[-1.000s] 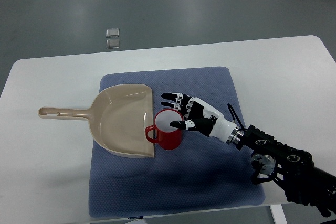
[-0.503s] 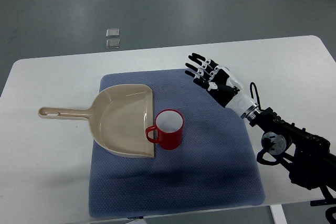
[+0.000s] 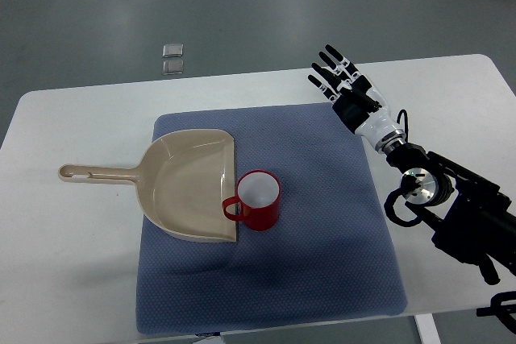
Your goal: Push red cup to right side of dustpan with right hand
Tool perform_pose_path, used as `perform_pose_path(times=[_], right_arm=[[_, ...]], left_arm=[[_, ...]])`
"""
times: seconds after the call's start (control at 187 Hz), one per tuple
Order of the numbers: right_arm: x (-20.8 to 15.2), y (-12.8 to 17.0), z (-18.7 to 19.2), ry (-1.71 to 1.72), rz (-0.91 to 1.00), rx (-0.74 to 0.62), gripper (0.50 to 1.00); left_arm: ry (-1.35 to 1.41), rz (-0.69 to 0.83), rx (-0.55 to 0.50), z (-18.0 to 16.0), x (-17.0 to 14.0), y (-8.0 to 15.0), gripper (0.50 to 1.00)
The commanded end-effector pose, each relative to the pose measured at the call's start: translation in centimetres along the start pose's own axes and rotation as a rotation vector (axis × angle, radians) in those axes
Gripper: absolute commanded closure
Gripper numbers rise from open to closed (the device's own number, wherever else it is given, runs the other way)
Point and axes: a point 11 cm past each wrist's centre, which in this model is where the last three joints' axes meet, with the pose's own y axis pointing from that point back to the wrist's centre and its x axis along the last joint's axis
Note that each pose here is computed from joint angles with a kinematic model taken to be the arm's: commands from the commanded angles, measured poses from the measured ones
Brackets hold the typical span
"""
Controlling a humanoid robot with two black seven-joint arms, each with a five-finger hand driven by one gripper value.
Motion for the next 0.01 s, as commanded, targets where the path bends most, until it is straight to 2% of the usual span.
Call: perform_pose_path(times=[0.0,0.005], right_arm=[[-0.03,-0.04,-0.14,0.005,-0.005,0.001,0.566],[-0.04,-0.03,-0.1,0.005,-0.005,0.0,0.566]], left_arm=[[0.002,0.0,0.0,0.01,0.0,0.0,0.5],[0.0,0.0,0.0,0.01,0.01,0.0,0.5]])
